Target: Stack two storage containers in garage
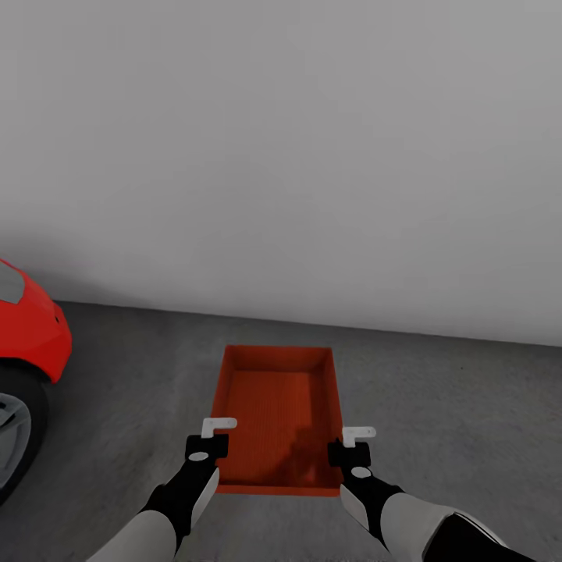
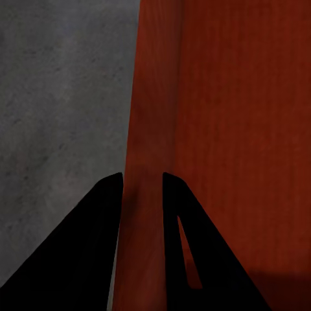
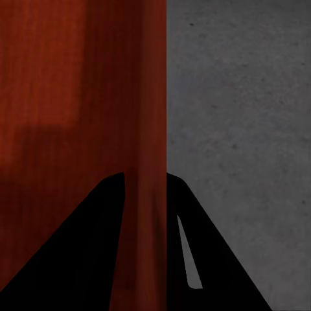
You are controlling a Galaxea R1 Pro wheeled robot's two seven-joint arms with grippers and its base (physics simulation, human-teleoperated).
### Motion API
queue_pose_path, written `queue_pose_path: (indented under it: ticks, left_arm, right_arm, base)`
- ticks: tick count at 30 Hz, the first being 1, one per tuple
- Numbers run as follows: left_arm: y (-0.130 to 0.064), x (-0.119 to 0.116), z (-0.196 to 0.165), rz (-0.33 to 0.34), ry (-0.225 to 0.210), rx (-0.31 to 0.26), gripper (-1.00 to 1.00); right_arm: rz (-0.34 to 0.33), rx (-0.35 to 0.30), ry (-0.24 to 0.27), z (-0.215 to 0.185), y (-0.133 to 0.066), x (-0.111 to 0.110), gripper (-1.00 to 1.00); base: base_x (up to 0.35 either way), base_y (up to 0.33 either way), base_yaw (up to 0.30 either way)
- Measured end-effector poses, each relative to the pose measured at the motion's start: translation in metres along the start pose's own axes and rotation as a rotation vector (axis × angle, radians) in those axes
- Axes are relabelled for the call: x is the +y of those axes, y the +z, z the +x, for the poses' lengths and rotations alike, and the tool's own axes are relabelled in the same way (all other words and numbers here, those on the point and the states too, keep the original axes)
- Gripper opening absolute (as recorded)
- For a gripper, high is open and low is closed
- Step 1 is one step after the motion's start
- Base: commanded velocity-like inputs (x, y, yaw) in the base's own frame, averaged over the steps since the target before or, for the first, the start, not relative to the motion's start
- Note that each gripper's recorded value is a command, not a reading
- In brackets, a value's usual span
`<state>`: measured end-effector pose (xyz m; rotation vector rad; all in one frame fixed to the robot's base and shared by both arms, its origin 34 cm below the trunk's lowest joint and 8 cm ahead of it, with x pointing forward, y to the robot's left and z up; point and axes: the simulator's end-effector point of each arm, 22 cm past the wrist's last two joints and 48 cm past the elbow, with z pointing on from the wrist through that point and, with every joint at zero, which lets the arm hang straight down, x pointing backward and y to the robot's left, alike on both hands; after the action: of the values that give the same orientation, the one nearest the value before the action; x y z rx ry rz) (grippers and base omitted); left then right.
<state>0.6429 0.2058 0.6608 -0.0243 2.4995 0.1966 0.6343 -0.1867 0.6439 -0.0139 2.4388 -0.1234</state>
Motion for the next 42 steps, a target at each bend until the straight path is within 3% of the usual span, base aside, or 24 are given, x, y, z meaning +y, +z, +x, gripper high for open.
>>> queue_pose_path:
  ticks: [42]
  left_arm:
    - [0.013,-0.003,0.031,0.002,0.009,0.057,-1.0]
  right_arm:
    - [-0.002,0.057,-0.004,0.032,0.01,0.002,-1.0]
  base:
    - [0.0,0.0,0.0]
